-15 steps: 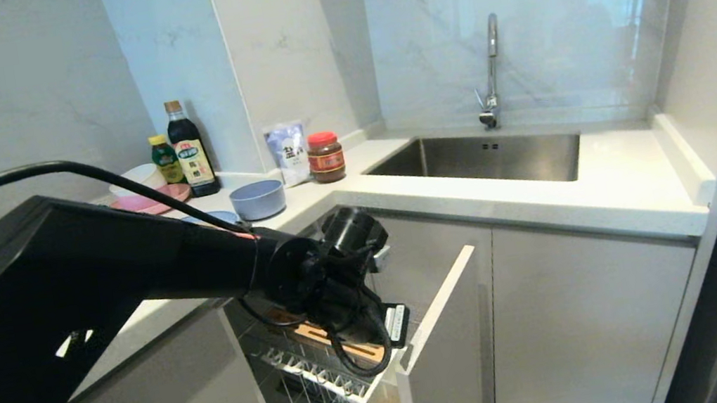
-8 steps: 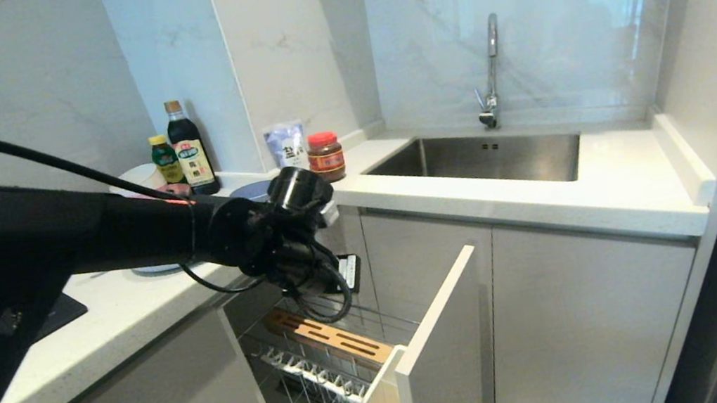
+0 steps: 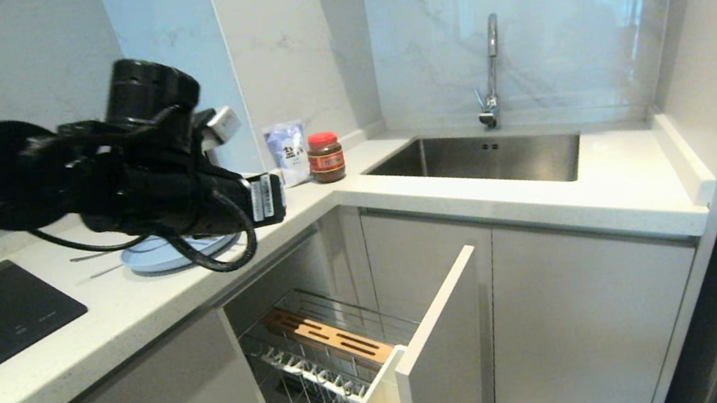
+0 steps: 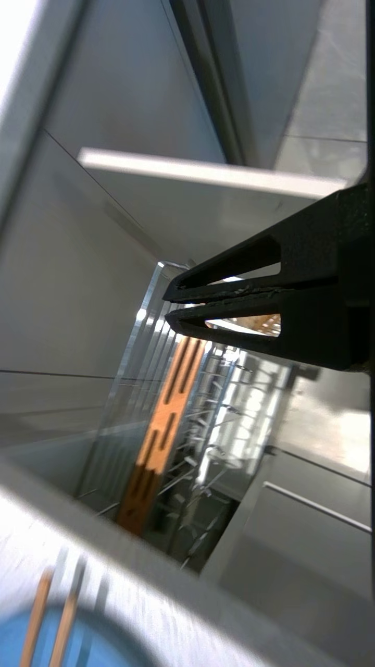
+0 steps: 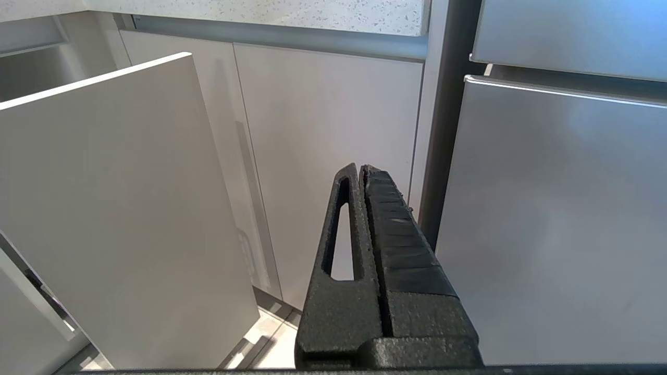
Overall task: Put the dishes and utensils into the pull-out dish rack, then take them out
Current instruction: Pick up the bowl and place it in the cupboard
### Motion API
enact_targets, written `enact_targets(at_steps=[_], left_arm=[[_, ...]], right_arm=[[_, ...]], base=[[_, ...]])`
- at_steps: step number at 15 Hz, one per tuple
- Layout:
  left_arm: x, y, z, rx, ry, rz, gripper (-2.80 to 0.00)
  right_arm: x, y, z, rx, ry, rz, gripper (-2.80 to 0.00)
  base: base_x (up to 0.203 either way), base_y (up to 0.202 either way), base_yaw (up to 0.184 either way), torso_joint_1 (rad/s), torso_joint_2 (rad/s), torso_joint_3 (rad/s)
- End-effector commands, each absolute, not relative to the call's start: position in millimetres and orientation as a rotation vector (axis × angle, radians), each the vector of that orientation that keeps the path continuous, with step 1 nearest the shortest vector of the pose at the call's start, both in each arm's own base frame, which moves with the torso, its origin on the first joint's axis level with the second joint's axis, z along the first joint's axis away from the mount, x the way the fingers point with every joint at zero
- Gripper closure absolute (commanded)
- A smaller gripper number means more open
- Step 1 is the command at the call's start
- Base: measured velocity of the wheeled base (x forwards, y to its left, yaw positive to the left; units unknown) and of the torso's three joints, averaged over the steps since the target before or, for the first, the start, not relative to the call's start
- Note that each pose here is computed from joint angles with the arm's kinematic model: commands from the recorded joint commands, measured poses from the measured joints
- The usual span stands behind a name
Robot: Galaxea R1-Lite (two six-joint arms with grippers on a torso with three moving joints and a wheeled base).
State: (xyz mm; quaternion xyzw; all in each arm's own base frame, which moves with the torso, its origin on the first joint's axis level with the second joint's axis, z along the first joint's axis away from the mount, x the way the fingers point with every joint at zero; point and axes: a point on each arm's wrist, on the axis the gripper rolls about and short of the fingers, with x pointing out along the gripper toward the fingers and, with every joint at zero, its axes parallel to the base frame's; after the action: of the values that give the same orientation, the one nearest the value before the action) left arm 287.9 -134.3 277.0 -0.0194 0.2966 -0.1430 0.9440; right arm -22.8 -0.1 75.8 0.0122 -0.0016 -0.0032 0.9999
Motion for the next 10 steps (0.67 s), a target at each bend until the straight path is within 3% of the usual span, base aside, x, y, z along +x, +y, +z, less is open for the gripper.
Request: enact_targets(at_steps=[1, 6, 10], left_arm=[[228.4, -104.9, 324.8, -0.086, 0.447, -0.308, 0.00], [115.2, -38.3, 362.4, -0.110, 0.186, -0.246, 0.00], [-0.4, 1.6, 336.6, -0.030, -0.041, -0.092, 0.00]], right_arm=[[-23.0, -0.1, 75.3, 0.025, -0.006, -0.006, 0.00], [-23.0, -0.1, 75.3, 0.025, -0.006, -0.006, 0.00], [-23.0, -0.1, 75.3, 0.025, -0.006, -0.006, 0.00]], base=[[0.000, 0.000, 0.000, 0.000, 0.00, 0.000], [0.000, 0.000, 0.000, 0.000, 0.00, 0.000], [0.000, 0.000, 0.000, 0.000, 0.00, 0.000]])
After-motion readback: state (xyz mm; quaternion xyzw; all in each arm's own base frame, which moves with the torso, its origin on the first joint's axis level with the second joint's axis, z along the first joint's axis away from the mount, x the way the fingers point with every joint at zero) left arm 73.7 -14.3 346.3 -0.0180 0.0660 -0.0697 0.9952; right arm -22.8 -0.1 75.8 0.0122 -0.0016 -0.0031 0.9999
